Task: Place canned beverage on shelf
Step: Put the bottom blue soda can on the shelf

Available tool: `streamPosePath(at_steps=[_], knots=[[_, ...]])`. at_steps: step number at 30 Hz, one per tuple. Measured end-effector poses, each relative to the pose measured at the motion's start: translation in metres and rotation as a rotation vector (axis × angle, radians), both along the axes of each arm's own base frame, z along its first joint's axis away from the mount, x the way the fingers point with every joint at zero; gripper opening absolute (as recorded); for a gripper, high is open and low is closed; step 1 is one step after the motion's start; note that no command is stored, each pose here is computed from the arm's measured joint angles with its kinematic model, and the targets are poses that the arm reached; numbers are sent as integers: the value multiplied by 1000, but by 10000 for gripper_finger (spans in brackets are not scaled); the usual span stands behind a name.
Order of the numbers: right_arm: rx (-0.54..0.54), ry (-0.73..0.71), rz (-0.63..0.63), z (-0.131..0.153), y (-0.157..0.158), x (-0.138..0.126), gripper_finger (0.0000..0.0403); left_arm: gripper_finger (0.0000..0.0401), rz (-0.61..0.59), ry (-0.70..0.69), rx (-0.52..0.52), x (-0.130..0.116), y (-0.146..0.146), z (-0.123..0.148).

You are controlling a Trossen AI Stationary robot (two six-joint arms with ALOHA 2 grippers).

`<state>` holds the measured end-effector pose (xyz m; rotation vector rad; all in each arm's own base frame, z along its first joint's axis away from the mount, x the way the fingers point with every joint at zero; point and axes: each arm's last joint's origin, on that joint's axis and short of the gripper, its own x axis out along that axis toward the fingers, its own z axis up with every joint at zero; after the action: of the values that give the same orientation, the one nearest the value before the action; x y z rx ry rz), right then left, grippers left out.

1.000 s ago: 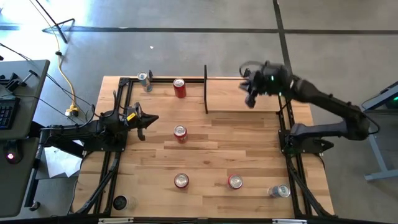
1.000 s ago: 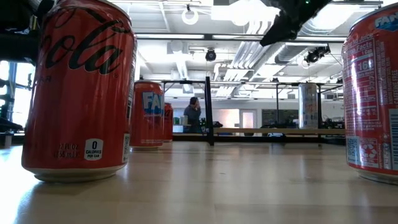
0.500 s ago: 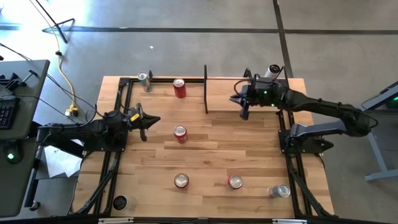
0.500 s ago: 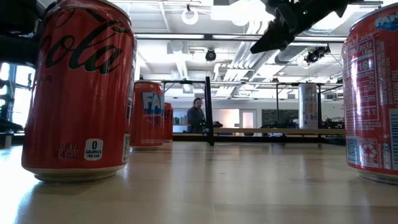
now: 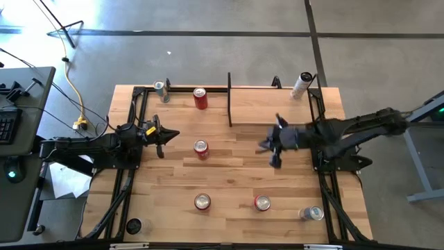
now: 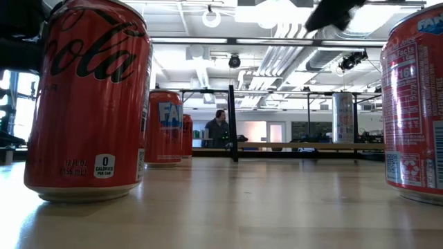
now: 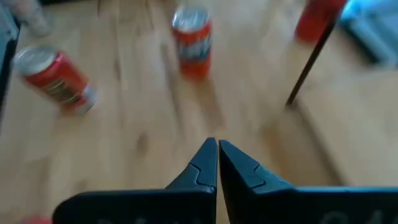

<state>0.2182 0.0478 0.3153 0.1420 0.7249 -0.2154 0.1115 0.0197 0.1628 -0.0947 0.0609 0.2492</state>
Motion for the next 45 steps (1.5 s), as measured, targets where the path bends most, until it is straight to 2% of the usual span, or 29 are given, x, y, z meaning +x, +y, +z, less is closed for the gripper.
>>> streamPosePath(at_steps=[4,9,13,17,20,25,30,34,40,43,45], knots=[[80,185,-91,5,40,-7,0,0,-18,1,-1,0,-1,0],[123,450,-250,13,83,-9,0,0,-32,4,-3,0,-1,0],[216,595,-366,22,114,-8,0,0,-66,24,-12,0,-2,-3],[339,660,-436,26,146,-10,0,0,-67,50,-11,0,-2,-5],[390,684,-484,26,165,-17,0,0,-67,68,-9,0,-2,-7],[478,768,-598,23,189,-41,0,0,-65,91,-29,0,-2,-9],[540,770,-709,23,204,-61,9,0,-63,97,-32,-1,-2,-10],[546,773,-784,20,206,-67,61,0,-59,95,-40,-1,-2,-10],[465,864,-863,-6,203,-70,196,0,-58,94,-48,-1,-2,-10],[497,897,-839,-19,206,-69,259,0,-58,94,-48,-1,-2,-10],[532,892,-809,-23,208,-68,283,0,-57,94,-48,-1,-2,-10]])
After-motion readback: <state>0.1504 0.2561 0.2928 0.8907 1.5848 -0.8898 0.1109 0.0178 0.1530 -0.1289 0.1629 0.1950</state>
